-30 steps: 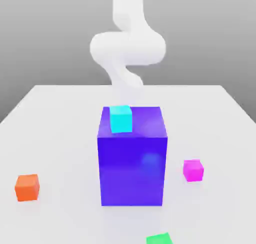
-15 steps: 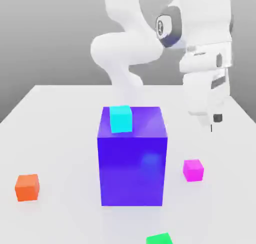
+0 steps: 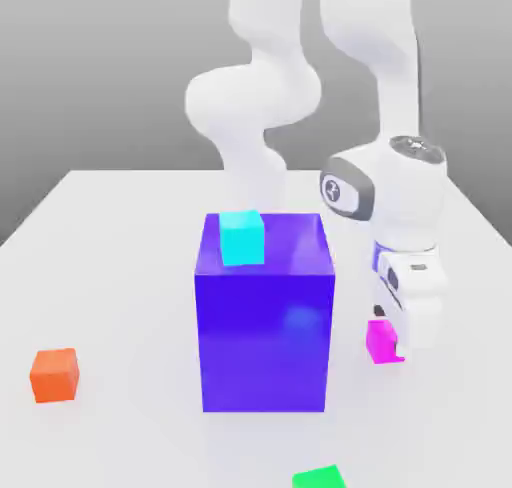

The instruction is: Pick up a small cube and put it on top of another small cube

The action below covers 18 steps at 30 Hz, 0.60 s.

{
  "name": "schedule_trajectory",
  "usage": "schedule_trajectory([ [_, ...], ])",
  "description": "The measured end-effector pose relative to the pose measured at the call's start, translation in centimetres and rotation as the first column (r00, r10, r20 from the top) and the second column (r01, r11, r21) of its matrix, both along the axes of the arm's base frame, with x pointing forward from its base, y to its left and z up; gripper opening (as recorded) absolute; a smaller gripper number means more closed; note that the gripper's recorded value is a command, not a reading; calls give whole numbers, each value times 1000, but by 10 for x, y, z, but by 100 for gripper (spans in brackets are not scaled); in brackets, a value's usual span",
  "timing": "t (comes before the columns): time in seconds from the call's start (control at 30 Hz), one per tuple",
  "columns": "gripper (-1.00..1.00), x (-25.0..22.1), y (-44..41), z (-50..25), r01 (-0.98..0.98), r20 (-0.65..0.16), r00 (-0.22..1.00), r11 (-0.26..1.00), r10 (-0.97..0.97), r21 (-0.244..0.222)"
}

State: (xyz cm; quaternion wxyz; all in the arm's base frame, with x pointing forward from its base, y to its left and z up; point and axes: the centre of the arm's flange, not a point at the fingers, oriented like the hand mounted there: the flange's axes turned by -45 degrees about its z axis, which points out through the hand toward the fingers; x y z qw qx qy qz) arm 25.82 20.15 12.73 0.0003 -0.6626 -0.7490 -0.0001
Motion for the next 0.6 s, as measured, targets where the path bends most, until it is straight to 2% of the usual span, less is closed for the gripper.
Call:
schedule_trajectory([
  [0.23, -100, 0, 0, 0, 0, -1, 1000, 1000, 0, -2],
  [0.5, -100, 1, 0, 58, 3, 0, 1000, 1000, -3, -2],
  [0.6, -100, 37, -6, 69, 138, -4, 990, 990, -138, 1],
])
